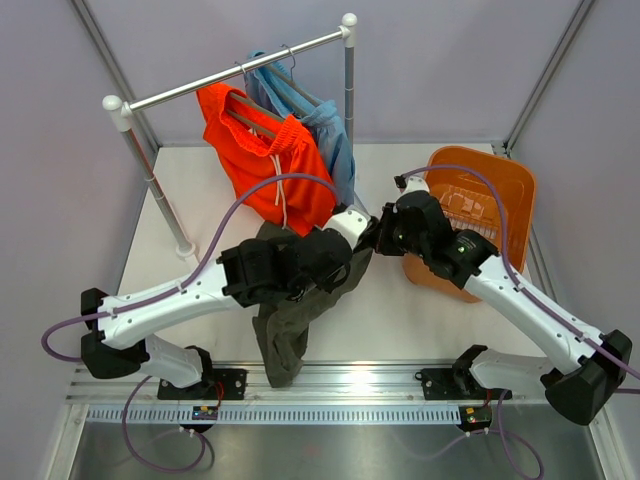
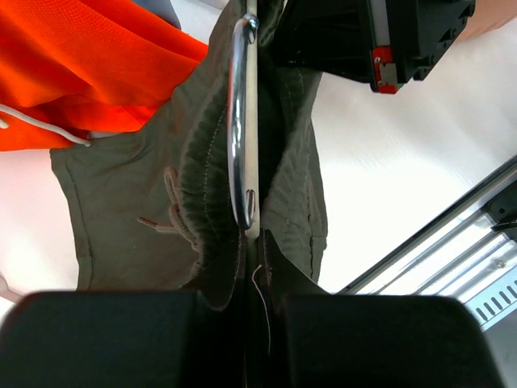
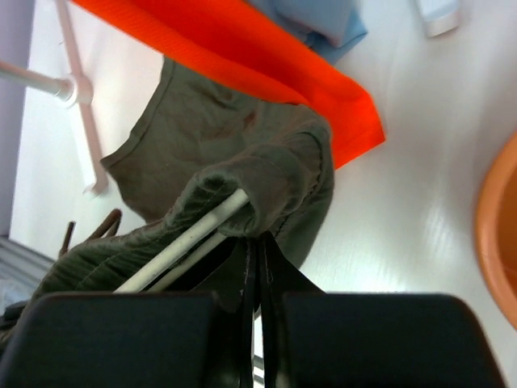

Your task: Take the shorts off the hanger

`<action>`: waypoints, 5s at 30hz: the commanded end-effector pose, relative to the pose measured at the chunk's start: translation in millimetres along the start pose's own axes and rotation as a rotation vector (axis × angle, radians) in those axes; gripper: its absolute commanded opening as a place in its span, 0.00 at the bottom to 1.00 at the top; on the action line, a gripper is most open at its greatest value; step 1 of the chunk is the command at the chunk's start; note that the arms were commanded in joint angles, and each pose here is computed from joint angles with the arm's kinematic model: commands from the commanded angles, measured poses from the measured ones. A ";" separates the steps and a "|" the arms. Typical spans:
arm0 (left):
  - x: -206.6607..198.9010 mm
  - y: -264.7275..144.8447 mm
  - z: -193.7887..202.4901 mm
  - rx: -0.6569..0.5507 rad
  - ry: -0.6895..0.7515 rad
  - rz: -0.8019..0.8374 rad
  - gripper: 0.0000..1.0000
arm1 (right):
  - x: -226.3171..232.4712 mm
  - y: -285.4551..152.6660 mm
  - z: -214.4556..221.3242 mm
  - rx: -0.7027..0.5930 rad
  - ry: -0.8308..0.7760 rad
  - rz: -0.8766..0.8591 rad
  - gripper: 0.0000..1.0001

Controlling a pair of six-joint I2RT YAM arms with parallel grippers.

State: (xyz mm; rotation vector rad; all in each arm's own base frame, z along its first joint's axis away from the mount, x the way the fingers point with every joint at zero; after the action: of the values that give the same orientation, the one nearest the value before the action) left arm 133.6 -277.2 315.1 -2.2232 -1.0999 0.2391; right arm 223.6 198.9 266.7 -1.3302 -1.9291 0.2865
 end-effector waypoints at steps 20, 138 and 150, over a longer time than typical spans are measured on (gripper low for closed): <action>20.9 -60.0 18.6 -0.101 -0.007 0.135 0.00 | -49.4 18.2 -60.5 -0.125 0.039 0.269 0.00; 148.3 -129.5 61.9 -0.317 -0.523 -0.321 0.00 | -135.1 -78.7 -151.7 -0.619 0.234 0.533 0.85; 153.7 -104.0 35.7 -0.152 -0.434 -0.346 0.00 | -99.0 -118.2 -145.5 -0.631 0.195 0.323 0.92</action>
State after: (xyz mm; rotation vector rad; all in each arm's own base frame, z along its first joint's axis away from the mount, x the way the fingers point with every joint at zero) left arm 134.3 -89.4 349.9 -2.0656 -1.7830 0.5050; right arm 269.9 21.9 368.9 -2.0720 -1.6135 -0.2770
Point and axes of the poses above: each gripper's point midway between its finger pads, its own y axis out along the fingers, its own x axis along the line the jaws close on, z = x × y, the point moved 6 cm from there along -y, back along the fingers, and after that the axes turned 2 degrees about y, right-handed, at the moved point
